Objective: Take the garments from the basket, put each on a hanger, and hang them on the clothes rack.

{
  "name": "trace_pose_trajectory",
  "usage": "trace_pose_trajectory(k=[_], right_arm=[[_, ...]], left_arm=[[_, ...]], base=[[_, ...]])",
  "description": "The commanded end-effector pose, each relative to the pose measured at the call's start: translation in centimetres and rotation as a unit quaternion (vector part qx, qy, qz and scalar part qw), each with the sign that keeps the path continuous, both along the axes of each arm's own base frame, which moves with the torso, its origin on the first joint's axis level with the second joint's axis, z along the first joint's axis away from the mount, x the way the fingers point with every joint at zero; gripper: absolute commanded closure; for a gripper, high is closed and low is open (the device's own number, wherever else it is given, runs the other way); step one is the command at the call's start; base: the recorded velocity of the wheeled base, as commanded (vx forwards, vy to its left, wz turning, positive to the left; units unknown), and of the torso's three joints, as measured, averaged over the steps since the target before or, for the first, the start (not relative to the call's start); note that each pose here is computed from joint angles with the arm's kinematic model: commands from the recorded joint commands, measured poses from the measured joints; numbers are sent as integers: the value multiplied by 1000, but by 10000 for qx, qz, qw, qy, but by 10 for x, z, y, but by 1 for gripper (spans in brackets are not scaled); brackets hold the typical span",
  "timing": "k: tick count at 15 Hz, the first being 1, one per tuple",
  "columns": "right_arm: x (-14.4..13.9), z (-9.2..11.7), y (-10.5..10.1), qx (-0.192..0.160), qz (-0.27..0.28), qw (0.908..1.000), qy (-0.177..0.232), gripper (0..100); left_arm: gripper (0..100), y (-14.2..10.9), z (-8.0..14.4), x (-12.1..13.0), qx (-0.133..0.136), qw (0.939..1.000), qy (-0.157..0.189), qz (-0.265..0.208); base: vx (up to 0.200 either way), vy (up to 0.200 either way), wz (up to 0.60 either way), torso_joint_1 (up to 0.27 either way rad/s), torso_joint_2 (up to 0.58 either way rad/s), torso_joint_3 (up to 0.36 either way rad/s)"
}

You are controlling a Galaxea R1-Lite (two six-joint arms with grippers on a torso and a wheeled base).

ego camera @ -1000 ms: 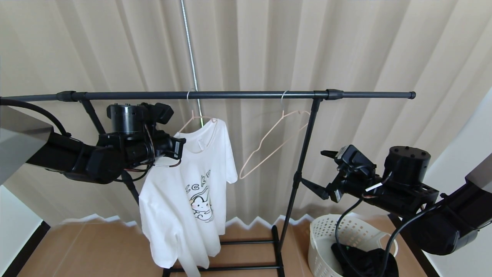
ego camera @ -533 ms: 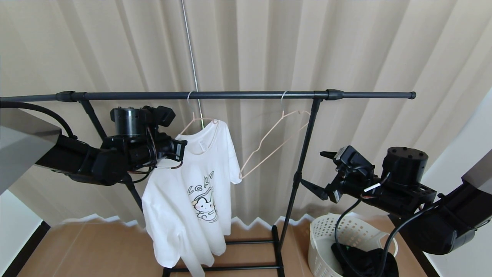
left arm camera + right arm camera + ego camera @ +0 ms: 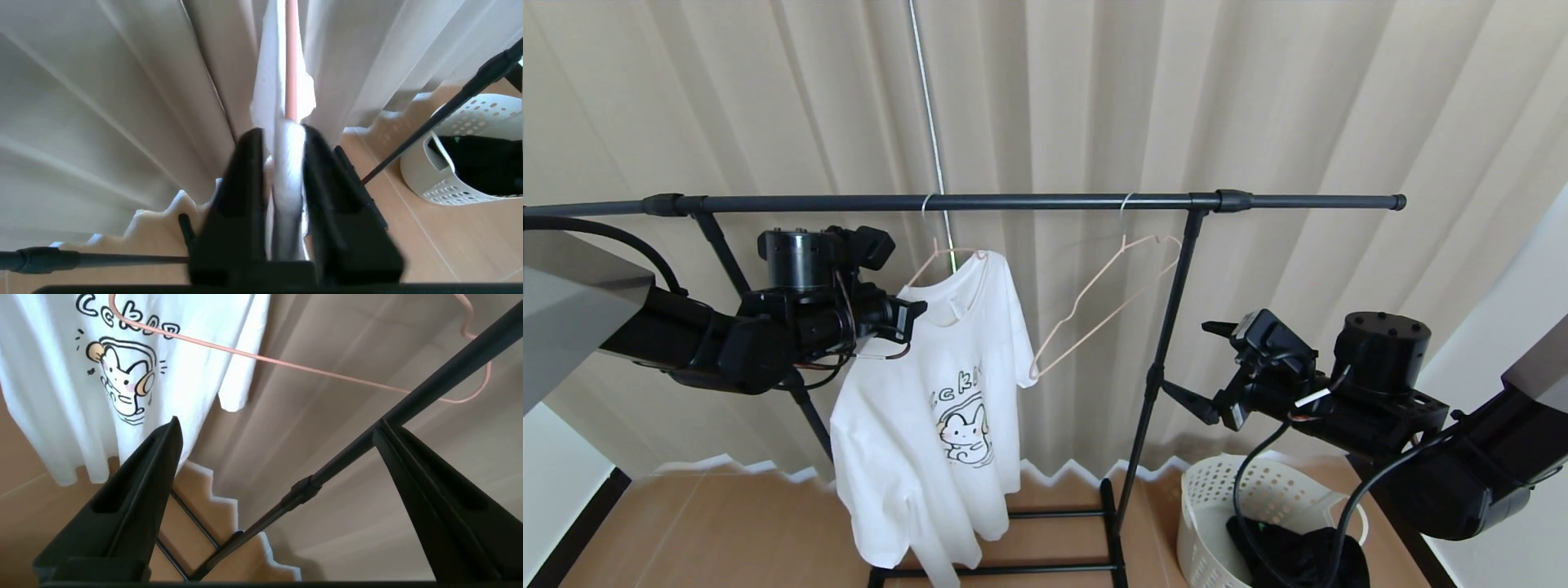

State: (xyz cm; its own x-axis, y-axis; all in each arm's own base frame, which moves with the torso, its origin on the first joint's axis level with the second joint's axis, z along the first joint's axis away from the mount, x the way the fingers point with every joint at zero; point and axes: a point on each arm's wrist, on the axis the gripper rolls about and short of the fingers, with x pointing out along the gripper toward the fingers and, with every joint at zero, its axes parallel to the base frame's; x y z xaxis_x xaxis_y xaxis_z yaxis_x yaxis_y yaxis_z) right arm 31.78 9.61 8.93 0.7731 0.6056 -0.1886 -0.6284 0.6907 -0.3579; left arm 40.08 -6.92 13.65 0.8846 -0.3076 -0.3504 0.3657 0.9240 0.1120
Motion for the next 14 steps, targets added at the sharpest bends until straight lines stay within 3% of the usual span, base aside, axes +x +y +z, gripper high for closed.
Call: trace_pose_trajectory(k=[1,7,14], right_arm=[[0,0,0,-2,6,10000,-1,0],[-1,0,0,-2,6,10000,-1,0],[-1,1,0,0,6,10000,-8,0]], left_arm=[[0,1,0,0,3,10000,10,7],[0,3,6,-5,-53,10000,-27,41],[0,7,18,-36,-44,10000,2,31]], base=[[0,0,0,0,0,0],[0,0,0,0,0,0],[0,0,0,0,0,0]])
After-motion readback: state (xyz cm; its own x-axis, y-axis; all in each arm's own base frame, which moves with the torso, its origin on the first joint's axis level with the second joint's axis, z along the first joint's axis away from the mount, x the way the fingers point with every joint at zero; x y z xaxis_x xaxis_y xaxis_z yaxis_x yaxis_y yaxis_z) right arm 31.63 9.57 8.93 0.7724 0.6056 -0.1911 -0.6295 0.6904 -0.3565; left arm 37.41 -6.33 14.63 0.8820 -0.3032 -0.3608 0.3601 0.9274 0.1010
